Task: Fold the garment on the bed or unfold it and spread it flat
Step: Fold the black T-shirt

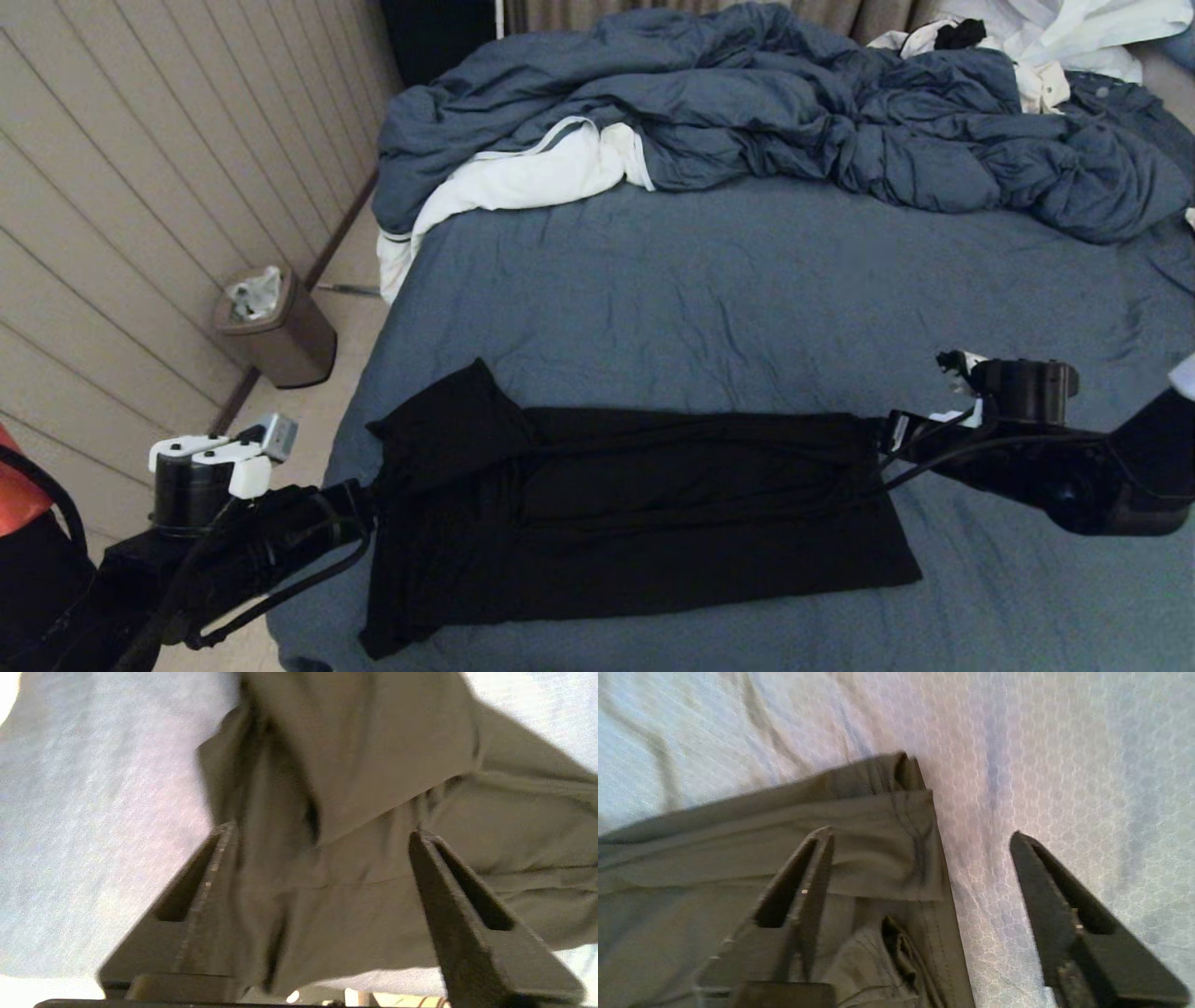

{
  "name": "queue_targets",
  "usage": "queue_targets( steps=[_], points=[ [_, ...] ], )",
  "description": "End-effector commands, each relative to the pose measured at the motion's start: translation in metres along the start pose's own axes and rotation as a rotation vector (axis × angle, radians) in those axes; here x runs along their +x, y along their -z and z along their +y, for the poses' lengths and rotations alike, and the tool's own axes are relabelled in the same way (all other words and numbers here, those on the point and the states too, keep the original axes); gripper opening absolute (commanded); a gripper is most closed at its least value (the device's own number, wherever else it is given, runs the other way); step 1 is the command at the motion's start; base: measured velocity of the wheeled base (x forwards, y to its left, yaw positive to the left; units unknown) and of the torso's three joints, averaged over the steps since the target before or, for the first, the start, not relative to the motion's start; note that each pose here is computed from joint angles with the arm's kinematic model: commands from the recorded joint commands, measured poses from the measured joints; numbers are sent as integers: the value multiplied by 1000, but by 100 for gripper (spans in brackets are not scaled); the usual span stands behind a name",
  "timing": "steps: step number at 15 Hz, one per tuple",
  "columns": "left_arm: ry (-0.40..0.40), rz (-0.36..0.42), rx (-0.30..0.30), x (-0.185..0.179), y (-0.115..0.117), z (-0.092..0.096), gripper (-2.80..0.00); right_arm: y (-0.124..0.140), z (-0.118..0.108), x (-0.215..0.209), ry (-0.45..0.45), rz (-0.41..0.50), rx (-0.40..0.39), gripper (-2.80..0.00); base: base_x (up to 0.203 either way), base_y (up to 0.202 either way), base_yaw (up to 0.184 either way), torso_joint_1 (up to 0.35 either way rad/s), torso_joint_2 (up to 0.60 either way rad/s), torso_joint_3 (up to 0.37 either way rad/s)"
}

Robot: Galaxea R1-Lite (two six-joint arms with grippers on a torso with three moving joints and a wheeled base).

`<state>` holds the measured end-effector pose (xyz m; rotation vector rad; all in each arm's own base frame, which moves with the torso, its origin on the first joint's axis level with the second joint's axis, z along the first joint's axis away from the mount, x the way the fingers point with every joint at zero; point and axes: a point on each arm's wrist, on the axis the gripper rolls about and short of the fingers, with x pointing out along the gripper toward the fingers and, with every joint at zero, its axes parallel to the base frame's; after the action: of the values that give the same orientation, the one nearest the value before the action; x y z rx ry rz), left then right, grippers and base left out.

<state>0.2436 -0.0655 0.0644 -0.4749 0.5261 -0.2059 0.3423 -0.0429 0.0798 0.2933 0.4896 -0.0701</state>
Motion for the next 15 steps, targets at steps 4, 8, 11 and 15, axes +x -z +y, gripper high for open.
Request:
queue_targets(
  steps=[4, 8, 11, 15],
  points=[
    [-6, -30, -8, -8, 7, 6, 0, -4, 1, -5, -6, -18, 0, 0, 0, 0, 0, 0, 0, 0],
    [-21, -13, -13, -2, 9, 9, -280, -2, 0, -6, -2, -12, 3, 0, 0, 0, 0, 0, 0, 0],
    [-55, -104, -30, -8, -9, 17, -280, 0, -1, -6, -1, -5, 4, 0, 0, 0, 0, 0, 0, 0],
    [-75, -234, -31, -26, -40, 21, -280, 5, -1, -8, -4, -2, 0, 0, 0, 0, 0, 0, 0, 0]
  ],
)
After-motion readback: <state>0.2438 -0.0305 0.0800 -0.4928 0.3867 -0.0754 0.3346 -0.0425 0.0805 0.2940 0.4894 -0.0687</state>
